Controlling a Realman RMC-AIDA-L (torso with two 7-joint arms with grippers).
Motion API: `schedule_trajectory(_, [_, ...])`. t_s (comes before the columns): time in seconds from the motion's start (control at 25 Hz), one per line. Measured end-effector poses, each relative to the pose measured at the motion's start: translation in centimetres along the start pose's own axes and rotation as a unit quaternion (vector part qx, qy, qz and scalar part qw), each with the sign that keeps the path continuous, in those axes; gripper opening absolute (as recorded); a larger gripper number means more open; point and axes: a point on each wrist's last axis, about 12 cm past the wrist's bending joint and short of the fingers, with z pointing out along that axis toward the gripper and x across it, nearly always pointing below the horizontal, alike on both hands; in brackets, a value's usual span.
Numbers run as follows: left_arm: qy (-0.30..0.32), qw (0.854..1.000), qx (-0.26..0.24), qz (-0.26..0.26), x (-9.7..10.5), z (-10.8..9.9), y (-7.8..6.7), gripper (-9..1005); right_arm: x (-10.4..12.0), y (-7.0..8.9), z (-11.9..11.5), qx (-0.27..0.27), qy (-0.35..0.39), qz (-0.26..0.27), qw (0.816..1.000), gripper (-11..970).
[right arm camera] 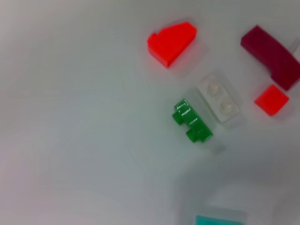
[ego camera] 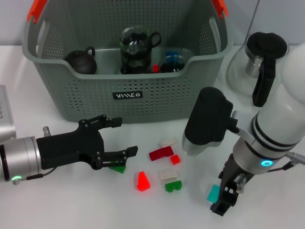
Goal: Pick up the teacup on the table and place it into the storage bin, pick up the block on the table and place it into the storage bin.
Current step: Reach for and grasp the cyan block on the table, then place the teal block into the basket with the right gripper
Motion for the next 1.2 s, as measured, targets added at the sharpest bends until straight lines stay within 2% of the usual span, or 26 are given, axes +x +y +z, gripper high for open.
schedule_trajectory(0.76, [0.001,1.0,-0.003,0.003,0.1,-0.1,0.0,877,-0.3,0.4,1.3,0.016,-0.003,0.011,1.0,746])
schedule_trajectory(1.0, [0.003,1.0,-0.009,0.002,0.1,-0.1,0.2,877,-0.3,0.4,1.2,0.016,0.001,0.007,1.0,524])
schedule_trajectory(1.2, [0.004,1.0,-0.011,0.004,0.1,-0.2,0.3,877,-0.8,0.4,-0.7,0.023,-0.021,-0.002,1.0,424])
